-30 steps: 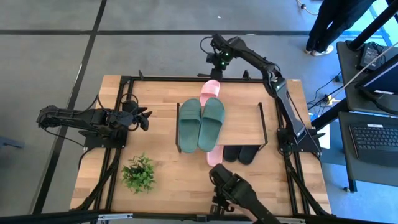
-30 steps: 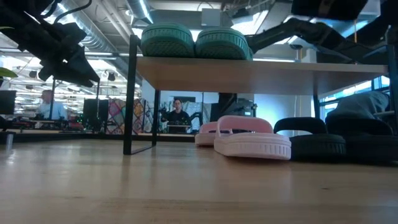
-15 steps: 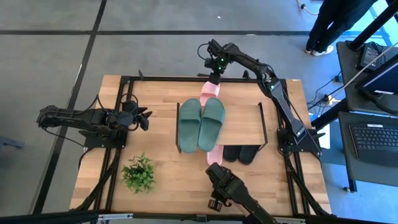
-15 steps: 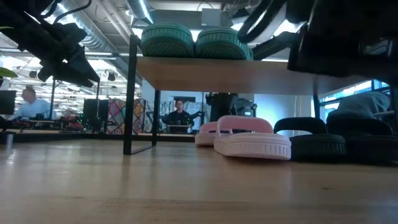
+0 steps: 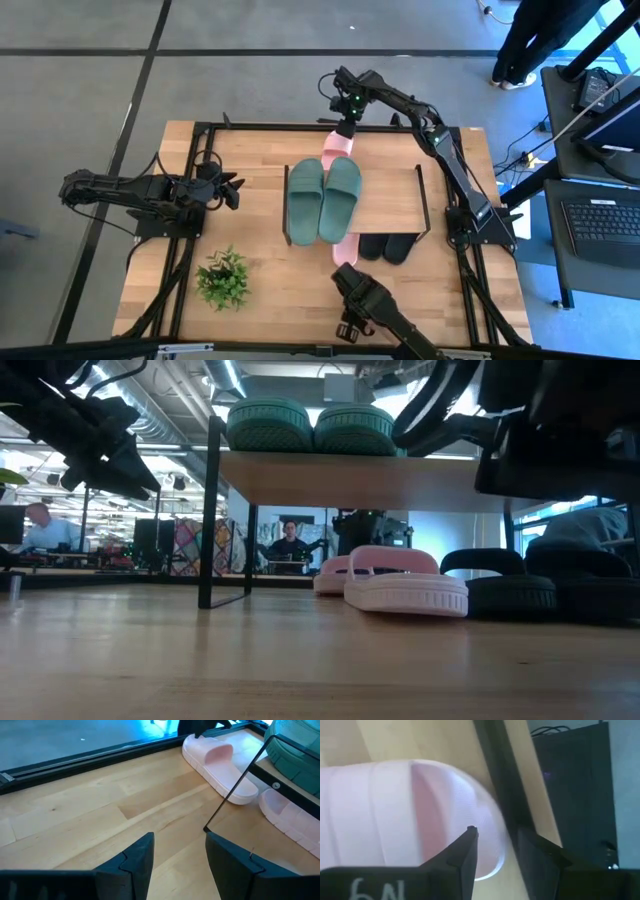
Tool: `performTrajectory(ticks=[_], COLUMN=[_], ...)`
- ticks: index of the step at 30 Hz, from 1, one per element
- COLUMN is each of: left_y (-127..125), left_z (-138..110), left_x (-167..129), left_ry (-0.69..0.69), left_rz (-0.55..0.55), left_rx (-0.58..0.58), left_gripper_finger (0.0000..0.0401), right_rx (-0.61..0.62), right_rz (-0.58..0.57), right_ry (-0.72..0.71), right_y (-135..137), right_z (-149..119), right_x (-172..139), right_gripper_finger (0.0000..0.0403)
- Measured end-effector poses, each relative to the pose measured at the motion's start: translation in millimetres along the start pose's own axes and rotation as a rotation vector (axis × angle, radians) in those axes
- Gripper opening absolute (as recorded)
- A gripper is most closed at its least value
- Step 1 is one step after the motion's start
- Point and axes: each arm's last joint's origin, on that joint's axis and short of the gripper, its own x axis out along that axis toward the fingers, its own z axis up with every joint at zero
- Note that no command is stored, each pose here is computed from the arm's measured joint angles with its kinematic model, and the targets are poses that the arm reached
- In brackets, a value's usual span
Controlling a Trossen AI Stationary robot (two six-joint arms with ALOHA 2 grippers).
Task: Pick and place slides into the shelf
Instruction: Put the left pink slipper under the shelf
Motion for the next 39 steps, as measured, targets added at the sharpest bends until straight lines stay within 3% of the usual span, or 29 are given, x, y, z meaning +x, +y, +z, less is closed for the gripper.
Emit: performTrajectory(ticks=[4,20,24,31,39], left_y=[0.0,0.1,0.5,2.0,2.0], left_z=[0.0,0.0,-0.4,-1.9,-2.0], left_x=[0.0,0.0,0.0,-0.1,0.0], left_ry=[0.000,-0.002,0.001,0.014,0.014], left_rz=[0.000,0.003,0.006,0.019,0.020], left_rx=[0.000,0.001,0.006,0.021,0.028], left_gripper_finger=[0.0170,0.0170,0.0170,0.0170,0.0170], right_rx=[0.005,0.014,0.014,0.006,0.001], right_rz=[0.052,0.073,0.067,0.057,0.043], right_ry=[0.002,0.021,0.021,0.006,-0.007], right_y=[2.1,-1.3,-1.8,-4.0,-4.4], right_z=[-1.7,-3.4,-3.4,-2.5,-0.8], right_x=[-0.1,18.4,18.9,18.6,17.1], right_gripper_finger=[0.0142,0.0140,0.0114,0.0021,0.0021])
